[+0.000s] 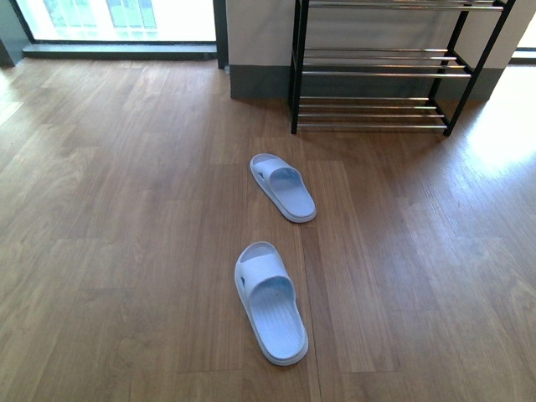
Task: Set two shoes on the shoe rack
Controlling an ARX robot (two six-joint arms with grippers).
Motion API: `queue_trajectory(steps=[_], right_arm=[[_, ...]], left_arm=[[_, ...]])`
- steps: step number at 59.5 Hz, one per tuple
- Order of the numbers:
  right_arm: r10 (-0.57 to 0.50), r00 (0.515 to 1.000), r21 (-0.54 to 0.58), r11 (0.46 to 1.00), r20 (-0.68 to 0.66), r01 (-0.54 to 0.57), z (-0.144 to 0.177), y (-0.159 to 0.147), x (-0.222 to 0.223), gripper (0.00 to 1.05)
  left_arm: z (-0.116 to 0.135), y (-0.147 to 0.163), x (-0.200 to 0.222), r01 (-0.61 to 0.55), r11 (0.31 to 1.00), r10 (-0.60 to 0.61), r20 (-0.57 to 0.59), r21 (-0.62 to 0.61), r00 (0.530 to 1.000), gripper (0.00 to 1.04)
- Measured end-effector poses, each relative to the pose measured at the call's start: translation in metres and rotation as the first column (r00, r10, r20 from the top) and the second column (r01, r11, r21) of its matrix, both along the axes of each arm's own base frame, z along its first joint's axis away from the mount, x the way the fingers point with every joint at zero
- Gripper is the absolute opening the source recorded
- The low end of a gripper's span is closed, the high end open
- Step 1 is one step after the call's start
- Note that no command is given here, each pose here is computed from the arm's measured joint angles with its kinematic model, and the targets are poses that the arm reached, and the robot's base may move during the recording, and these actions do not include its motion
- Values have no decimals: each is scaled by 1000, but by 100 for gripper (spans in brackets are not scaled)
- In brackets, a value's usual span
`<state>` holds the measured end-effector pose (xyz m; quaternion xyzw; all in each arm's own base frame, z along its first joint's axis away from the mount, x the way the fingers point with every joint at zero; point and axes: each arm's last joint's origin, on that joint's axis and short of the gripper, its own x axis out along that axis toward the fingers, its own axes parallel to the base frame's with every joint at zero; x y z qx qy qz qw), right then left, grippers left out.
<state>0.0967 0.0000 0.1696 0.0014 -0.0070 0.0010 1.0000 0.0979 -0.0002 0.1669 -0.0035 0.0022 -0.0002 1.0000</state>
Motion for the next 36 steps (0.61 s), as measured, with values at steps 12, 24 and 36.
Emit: queue_trajectory(steps=[12,24,36], right_arm=[[-29,979,-85,996,-201,12,-6,3,10,96],[51,961,-80,994,-273,-76,9,14,53,96],[61,913,-66,993,-404,-96,-11,32,121,96]], left_arm=[[0,0,0,0,1000,0,0,0,1000,95],[0,0,0,0,1000,0,0,0,1000,95],[0,0,0,0,1000,0,0,0,1000,95]])
